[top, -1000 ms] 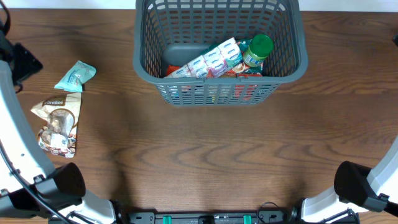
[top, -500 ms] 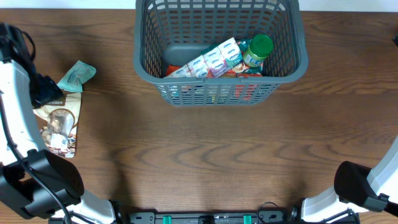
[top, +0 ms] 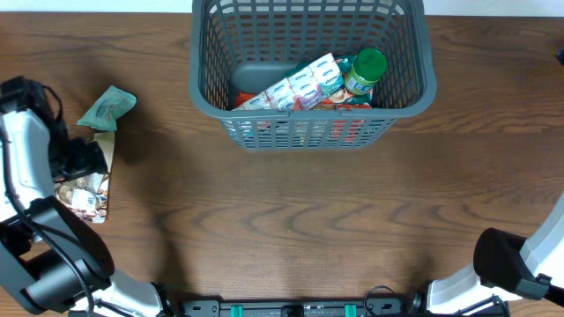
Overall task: Pack container
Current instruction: 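Grasp the brown PanTree snack bag with left gripper and lift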
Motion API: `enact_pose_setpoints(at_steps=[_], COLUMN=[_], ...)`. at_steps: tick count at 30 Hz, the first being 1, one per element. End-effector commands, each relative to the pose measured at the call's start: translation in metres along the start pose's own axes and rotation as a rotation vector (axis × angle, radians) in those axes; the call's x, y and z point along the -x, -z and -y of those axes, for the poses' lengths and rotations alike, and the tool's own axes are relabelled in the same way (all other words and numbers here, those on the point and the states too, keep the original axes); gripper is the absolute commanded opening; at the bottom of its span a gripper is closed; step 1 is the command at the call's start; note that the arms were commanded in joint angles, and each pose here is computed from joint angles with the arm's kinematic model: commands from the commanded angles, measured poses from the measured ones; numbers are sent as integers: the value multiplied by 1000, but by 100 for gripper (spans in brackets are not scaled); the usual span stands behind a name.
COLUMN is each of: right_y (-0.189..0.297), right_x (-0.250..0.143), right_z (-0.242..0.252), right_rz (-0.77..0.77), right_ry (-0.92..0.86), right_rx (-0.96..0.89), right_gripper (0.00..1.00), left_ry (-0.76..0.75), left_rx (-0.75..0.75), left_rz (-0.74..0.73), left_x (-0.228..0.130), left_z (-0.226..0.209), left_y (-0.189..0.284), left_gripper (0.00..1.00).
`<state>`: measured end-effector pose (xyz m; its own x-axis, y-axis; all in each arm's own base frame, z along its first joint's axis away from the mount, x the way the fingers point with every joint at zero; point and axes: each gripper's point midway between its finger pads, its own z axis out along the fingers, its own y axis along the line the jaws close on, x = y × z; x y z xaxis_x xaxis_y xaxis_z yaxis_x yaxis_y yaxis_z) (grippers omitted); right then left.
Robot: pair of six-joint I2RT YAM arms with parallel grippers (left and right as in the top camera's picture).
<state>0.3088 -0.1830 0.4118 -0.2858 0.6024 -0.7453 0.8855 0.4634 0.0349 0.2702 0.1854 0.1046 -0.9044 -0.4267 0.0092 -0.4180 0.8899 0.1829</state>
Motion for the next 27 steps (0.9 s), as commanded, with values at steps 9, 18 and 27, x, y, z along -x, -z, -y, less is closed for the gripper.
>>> enact_pose_setpoints(at_steps=[9, 18, 27], right_y=[-2, -2, -2], right_x=[0, 0, 0], right_z=[2, 2, 2], right_rz=[-1, -1, -1], right_ry=[-17, -17, -17], right_rx=[-12, -12, -12], right_gripper=[99, 99, 99], left_ry=[-95, -151, -147], left_rx=[-81, -25, -29], left_rz=[85, 149, 71], left_x=[19, 37, 38], left_z=[-7, -16, -14], left_y=[-4, -5, -36], left_gripper=[99, 99, 99])
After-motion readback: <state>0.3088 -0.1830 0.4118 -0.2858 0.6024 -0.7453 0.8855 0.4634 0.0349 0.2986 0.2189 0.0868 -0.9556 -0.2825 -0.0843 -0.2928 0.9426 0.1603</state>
